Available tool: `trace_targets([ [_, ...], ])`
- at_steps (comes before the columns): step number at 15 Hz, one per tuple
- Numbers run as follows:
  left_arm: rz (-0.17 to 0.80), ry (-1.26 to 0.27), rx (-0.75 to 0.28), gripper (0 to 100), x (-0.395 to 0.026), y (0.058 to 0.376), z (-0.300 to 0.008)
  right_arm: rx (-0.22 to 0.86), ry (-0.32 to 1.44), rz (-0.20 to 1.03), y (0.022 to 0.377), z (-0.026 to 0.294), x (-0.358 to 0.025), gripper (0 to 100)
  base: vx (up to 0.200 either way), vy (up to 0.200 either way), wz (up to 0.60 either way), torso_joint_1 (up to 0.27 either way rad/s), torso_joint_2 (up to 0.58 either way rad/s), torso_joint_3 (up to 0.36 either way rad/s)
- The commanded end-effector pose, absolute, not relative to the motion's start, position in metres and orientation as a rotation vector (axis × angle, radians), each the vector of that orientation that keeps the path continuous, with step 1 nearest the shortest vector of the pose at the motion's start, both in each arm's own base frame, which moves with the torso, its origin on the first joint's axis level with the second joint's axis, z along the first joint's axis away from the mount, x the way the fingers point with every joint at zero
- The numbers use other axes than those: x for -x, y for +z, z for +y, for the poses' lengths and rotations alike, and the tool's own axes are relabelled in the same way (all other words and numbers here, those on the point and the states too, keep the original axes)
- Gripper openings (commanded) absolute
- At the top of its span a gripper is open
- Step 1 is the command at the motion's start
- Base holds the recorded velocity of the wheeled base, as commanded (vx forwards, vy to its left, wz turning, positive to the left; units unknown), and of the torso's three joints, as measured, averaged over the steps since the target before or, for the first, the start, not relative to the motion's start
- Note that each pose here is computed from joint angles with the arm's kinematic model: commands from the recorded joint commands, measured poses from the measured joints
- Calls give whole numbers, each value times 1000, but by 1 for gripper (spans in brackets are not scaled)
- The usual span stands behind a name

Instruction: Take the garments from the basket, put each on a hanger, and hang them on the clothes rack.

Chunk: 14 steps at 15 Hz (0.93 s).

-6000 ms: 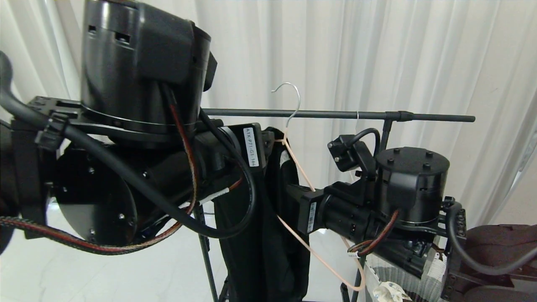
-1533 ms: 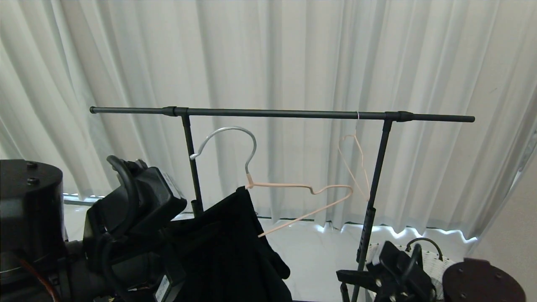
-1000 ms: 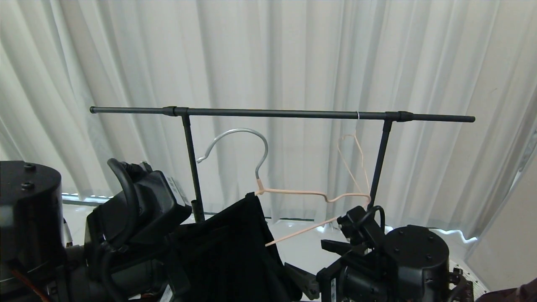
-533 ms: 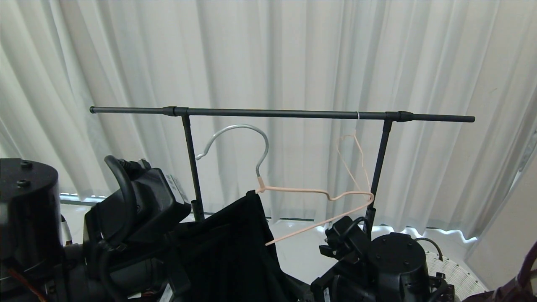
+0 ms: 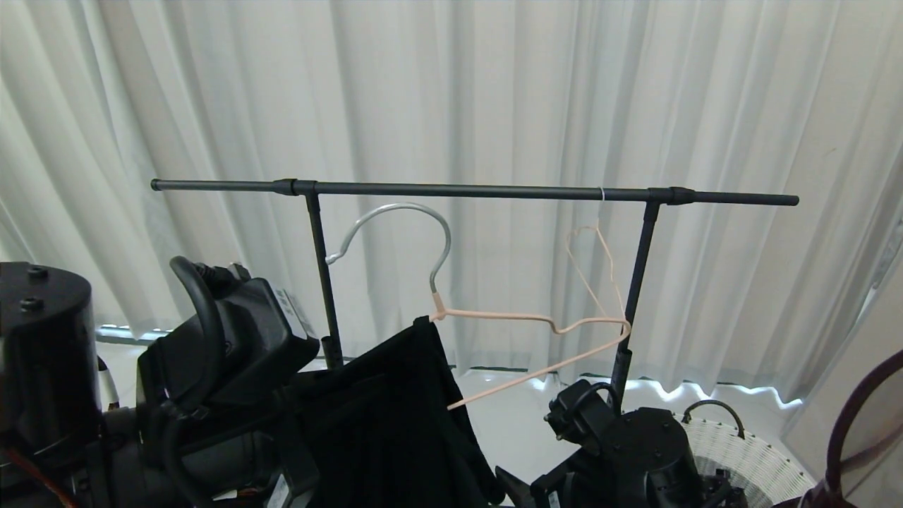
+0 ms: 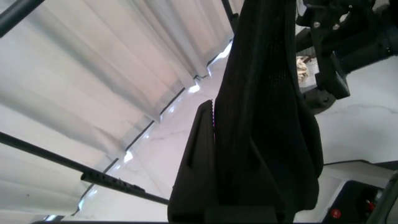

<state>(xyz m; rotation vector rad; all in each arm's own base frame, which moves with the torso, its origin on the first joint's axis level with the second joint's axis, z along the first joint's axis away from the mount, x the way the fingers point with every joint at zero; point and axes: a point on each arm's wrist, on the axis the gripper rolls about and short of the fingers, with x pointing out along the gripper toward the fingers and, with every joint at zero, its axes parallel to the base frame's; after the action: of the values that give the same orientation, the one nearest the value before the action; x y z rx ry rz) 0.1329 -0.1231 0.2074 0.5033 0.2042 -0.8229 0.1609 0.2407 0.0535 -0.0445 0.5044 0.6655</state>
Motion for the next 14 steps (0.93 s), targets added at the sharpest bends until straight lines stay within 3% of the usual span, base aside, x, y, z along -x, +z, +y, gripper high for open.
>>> trace_targets([
  [1,205,-820,-503,0,-133,207,-122,60,637,517,49,234,-165,100,0,0,0,0,0,0],
  [7,251,-762,-503,0,-140,199,-113,-26,798,425,90,226,-152,100,0,0,0,0,0,0],
  [14,231,-813,-491,0,-132,202,-120,81,870,416,79,247,-146,100,0,0,0,0,0,0],
])
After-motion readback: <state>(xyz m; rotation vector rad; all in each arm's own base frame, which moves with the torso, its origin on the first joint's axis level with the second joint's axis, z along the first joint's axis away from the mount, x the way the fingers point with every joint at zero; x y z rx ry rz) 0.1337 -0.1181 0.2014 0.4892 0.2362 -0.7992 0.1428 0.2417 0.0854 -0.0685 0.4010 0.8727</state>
